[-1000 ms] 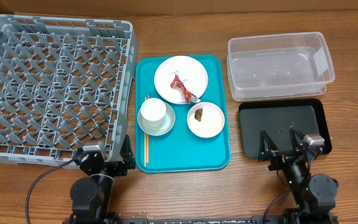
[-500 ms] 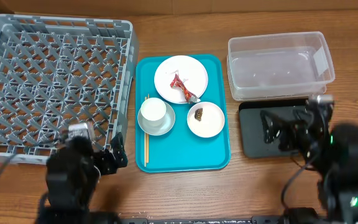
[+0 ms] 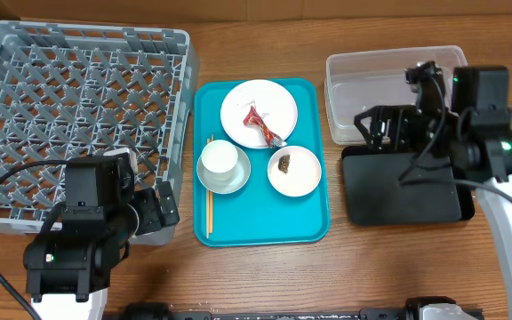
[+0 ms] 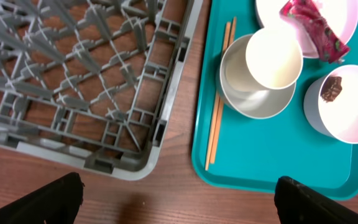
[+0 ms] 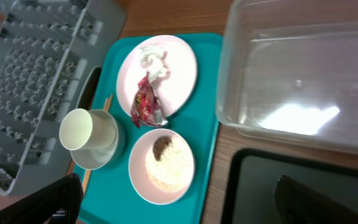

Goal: Sort waste into correct bins and load items into the dishwasher
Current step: 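Reach the right gripper to the plate and grasp the red wrapper, then carry the red wrapper with the right gripper into the clear bin, then return the right gripper to the plate and grasp the white tissue, then move the tissue into the clear bin and release it, then grasp the rim of the rice bowl with the right gripper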

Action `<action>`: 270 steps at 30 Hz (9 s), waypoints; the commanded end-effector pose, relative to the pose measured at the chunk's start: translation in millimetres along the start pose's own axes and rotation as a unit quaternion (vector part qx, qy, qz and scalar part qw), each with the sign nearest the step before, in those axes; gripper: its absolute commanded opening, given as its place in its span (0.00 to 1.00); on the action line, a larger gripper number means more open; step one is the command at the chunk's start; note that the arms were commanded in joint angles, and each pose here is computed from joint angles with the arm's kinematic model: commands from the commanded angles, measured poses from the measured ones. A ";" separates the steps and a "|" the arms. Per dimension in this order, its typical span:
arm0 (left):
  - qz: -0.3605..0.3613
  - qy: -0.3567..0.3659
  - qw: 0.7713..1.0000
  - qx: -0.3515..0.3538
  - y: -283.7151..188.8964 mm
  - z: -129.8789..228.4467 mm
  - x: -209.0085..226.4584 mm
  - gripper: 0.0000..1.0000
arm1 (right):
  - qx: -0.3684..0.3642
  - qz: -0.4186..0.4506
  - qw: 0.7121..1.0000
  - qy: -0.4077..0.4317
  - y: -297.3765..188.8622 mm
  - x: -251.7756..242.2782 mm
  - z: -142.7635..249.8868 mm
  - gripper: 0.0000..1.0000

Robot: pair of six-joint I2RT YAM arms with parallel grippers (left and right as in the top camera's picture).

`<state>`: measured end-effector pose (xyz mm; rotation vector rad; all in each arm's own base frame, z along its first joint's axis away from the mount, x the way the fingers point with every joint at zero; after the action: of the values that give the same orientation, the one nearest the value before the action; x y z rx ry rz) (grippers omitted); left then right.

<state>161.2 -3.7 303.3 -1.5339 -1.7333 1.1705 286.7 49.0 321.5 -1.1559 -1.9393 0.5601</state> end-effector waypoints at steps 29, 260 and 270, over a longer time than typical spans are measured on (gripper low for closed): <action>-0.045 -0.156 0.986 -0.027 -9.7 -8.3 32.2 1.00 | 0.108 0.059 0.976 -0.178 235.9 94.7 39.8 0.64; -0.042 0.080 0.996 -0.016 -30.9 -10.3 -11.4 1.00 | 0.267 0.081 0.956 -0.085 218.8 93.5 121.8 0.33; -0.042 0.080 0.996 -0.017 -30.9 -10.7 -11.5 1.00 | 0.275 0.088 0.954 -0.084 223.0 86.8 131.4 0.13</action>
<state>156.2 -13.7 330.5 -1.5163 -1.6510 0.9515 275.8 237.1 129.3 -0.9315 -1.6782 1.2187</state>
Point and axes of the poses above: each gripper's point midway between its finger pads, its own y axis out along the fingers, its own x axis along the line the jaws close on, z = x × y, the point moved 10 cm from there along -y, back along the fingers
